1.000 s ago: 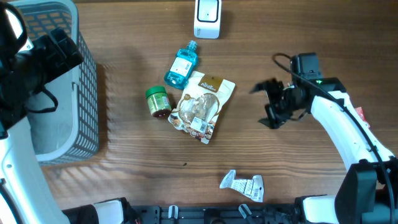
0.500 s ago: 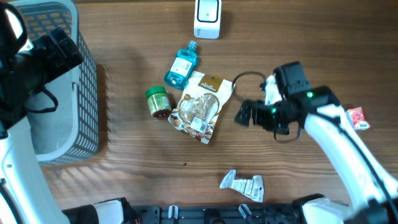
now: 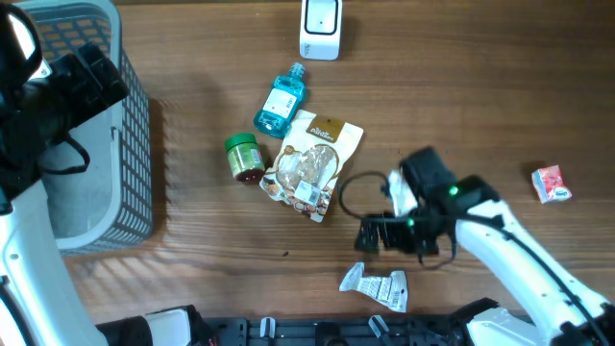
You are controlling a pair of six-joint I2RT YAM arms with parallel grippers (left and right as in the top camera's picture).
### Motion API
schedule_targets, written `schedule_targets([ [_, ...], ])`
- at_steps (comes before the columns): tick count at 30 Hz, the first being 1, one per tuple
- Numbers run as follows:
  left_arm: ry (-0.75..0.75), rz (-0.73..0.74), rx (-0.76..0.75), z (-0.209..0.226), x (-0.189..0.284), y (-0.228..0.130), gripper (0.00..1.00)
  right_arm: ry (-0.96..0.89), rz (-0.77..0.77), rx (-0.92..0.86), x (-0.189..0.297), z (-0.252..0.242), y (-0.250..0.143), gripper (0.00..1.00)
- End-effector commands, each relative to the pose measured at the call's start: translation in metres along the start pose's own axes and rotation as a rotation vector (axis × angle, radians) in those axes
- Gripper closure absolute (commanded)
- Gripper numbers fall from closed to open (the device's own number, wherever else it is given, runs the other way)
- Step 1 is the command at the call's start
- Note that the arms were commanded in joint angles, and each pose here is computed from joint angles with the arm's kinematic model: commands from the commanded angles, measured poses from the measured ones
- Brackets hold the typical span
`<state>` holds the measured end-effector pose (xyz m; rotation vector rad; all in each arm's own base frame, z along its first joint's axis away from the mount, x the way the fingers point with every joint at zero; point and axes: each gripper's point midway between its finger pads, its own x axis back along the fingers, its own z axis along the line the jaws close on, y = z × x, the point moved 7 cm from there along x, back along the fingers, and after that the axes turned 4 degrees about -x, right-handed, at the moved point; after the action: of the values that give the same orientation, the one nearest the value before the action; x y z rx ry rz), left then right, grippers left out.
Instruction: Scan the item barcode
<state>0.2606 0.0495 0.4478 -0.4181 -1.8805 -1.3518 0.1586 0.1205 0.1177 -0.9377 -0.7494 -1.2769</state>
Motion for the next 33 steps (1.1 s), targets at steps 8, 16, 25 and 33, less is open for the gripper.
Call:
schedule_targets([
  [8, -0.002, -0.007, 0.008, 0.001, 0.001, 0.002, 0.00, -0.074, 0.111, -0.005, -0.033, 0.005, -0.034, 0.00],
  [16, -0.002, -0.008, 0.008, 0.001, 0.001, 0.002, 0.00, -0.134, -0.101, -0.040, 0.006, 0.040, -0.002, 0.00],
  [25, -0.002, -0.008, 0.007, 0.001, 0.001, 0.002, 0.00, -0.172, 0.144, -0.295, 0.015, 0.044, -0.049, 0.47],
  [33, -0.002, -0.007, 0.007, 0.001, 0.001, 0.002, 0.00, -0.160, 0.174, -0.337, -0.033, 0.046, -0.071, 0.93],
])
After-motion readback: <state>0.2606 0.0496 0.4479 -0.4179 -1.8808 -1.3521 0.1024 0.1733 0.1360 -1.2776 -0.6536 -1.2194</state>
